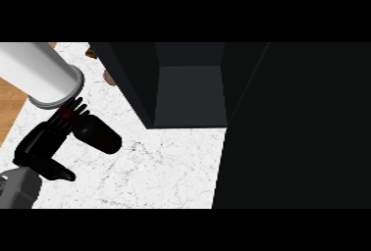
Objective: Pick up the wine, place it into the cabinet and close the cabinet
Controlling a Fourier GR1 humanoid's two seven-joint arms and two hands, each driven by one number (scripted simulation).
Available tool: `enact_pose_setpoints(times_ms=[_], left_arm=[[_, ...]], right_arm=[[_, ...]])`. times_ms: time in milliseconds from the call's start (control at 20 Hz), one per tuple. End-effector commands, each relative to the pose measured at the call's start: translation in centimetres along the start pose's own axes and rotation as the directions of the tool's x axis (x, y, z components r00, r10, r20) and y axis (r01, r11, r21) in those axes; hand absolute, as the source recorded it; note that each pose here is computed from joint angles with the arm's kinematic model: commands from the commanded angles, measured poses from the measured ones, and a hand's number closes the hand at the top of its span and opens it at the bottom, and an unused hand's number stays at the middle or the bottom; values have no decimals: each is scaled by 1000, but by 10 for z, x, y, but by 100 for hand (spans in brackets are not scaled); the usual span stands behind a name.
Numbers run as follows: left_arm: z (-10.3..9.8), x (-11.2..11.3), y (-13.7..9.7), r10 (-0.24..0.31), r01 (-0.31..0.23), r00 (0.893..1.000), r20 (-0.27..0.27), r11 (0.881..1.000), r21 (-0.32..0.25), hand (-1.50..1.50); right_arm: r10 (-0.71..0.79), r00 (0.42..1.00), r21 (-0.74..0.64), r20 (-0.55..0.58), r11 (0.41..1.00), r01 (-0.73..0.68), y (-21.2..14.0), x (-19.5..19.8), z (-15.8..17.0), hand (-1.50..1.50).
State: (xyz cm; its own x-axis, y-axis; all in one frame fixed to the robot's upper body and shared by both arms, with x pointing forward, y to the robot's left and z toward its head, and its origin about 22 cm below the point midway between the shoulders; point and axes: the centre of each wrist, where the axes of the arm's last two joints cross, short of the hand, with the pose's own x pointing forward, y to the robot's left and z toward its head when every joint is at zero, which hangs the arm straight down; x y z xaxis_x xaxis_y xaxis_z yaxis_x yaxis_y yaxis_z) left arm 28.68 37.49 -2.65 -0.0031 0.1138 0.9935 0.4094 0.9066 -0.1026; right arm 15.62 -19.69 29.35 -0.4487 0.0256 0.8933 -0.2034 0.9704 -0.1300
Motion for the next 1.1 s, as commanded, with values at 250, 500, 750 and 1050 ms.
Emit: enact_pose_setpoints(times_ms=[250,500,750,1050], left_arm=[[11,-39,12,21,-20,999,-26,999,27,-150],[5,-53,6,56,-56,997,-58,998,15,-150],[0,-71,-4,107,-105,991,-74,994,31,-150],[1,-71,0,91,-90,995,-51,996,10,-150]], right_arm=[[-46,999,83,9,996,45,8,13,29,-150],[-51,999,44,-6,998,51,0,6,14,-150],[-53,999,72,-1,996,53,9,7,29,-150],[-56,998,59,-16,997,56,2,7,13,-150]])
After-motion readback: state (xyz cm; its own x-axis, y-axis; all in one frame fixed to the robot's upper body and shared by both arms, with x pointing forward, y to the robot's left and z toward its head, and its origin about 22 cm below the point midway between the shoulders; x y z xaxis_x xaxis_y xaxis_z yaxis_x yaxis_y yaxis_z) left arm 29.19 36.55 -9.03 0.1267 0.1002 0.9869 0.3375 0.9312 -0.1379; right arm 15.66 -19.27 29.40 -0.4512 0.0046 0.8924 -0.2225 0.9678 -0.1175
